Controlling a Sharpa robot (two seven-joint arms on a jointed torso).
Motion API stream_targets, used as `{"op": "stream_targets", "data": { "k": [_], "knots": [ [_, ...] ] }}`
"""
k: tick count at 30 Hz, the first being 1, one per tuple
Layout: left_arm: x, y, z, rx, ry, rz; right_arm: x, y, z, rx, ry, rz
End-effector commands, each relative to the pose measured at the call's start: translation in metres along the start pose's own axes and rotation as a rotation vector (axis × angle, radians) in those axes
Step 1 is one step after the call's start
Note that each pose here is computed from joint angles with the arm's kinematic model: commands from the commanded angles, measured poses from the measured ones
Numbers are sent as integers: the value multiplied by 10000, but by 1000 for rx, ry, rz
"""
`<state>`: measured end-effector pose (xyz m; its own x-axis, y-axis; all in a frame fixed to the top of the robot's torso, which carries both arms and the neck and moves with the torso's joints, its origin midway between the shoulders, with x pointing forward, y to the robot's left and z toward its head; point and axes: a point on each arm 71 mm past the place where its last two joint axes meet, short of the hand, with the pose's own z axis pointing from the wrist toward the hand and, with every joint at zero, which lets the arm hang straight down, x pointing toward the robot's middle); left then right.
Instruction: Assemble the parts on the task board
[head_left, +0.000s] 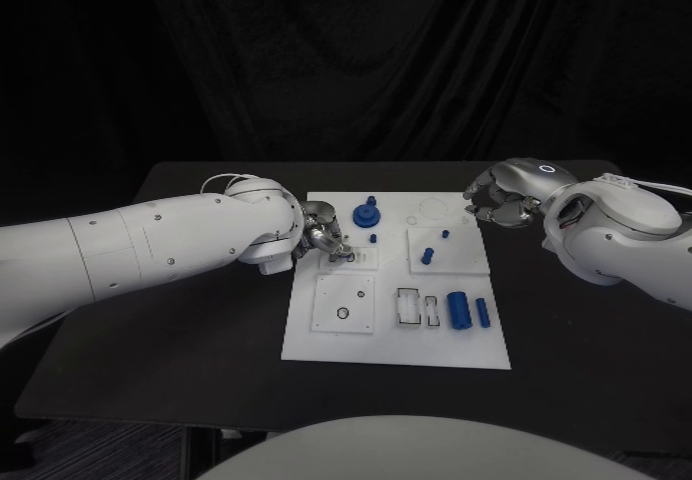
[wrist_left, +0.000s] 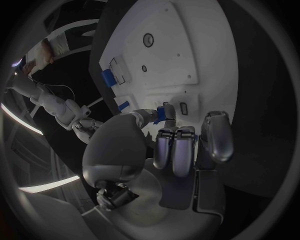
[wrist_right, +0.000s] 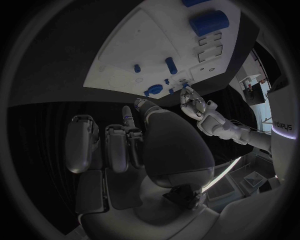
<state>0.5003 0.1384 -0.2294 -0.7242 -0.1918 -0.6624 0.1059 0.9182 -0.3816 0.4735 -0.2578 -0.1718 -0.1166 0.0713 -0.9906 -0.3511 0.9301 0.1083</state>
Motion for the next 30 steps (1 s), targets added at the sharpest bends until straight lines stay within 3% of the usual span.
{"op": "stream_targets", "data": {
  "k": [1, 15, 30],
  "knots": [
    [16, -16, 17, -22, 47, 9, 0, -12, -2, 19, -9, 2],
    [-21, -49, 87, -62, 30, 37, -4, -16, -10, 21, -13, 3],
    [2, -128, 114, -60, 38, 85, -1, 0, -4, 18, -11, 3]
  ]
}}
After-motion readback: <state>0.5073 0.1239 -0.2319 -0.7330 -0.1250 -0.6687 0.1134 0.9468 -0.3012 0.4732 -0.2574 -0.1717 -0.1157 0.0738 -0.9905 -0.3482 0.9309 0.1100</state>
